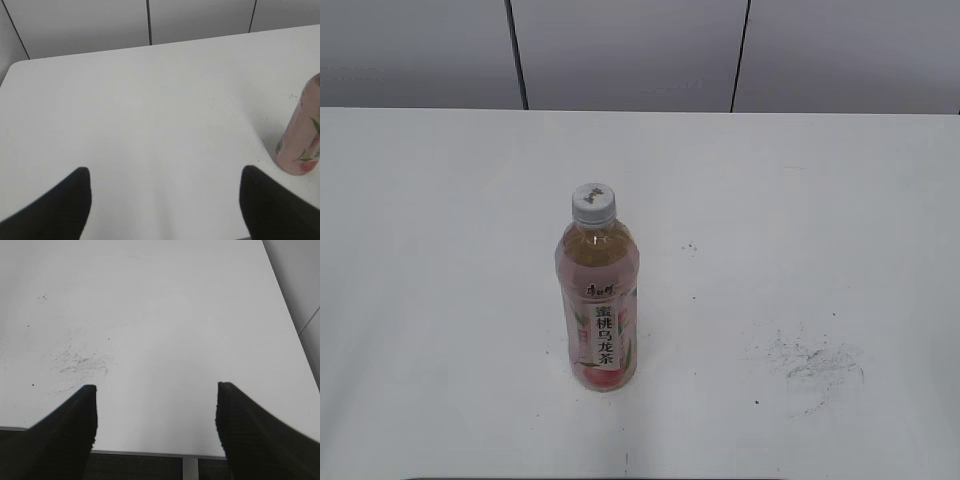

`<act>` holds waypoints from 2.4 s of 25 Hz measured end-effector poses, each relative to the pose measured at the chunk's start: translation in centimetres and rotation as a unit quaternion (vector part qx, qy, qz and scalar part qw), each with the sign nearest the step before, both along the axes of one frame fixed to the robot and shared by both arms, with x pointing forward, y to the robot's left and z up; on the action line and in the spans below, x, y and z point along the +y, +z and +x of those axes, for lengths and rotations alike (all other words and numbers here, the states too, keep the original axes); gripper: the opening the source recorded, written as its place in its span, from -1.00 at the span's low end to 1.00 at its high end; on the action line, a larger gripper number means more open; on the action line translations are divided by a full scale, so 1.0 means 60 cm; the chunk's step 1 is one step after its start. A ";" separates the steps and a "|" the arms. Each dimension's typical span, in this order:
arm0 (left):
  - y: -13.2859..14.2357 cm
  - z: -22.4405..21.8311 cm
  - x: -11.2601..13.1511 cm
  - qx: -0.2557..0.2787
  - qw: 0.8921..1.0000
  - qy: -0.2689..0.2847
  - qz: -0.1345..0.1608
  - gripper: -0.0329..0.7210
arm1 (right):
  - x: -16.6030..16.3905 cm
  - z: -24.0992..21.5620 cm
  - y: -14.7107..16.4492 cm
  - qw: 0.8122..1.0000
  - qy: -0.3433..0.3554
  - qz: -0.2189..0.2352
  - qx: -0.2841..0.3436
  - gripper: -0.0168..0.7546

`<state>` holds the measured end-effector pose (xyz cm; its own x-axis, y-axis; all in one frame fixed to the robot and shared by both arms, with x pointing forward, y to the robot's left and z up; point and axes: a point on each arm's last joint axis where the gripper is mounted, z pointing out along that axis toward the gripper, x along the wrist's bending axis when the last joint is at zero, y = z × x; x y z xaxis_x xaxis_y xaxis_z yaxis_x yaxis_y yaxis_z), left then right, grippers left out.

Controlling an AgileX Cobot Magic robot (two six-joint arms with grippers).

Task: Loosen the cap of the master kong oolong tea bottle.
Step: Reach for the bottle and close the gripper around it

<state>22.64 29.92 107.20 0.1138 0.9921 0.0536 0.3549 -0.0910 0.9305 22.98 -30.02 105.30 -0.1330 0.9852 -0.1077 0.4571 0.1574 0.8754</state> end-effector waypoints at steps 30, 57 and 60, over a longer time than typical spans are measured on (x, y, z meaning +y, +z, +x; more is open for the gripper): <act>0.000 0.000 0.000 0.000 1.000 0.000 0.000 0.53 | 0.000 0.000 0.000 1.000 0.000 0.000 0.000 0.48; 0.034 0.338 -0.046 -0.090 0.990 0.000 -0.107 0.30 | 0.000 0.000 0.000 1.000 0.000 0.000 0.000 0.48; -0.002 0.391 -0.069 -0.084 0.993 -0.015 -0.085 0.30 | 0.000 0.000 0.000 1.000 0.000 0.000 0.000 0.48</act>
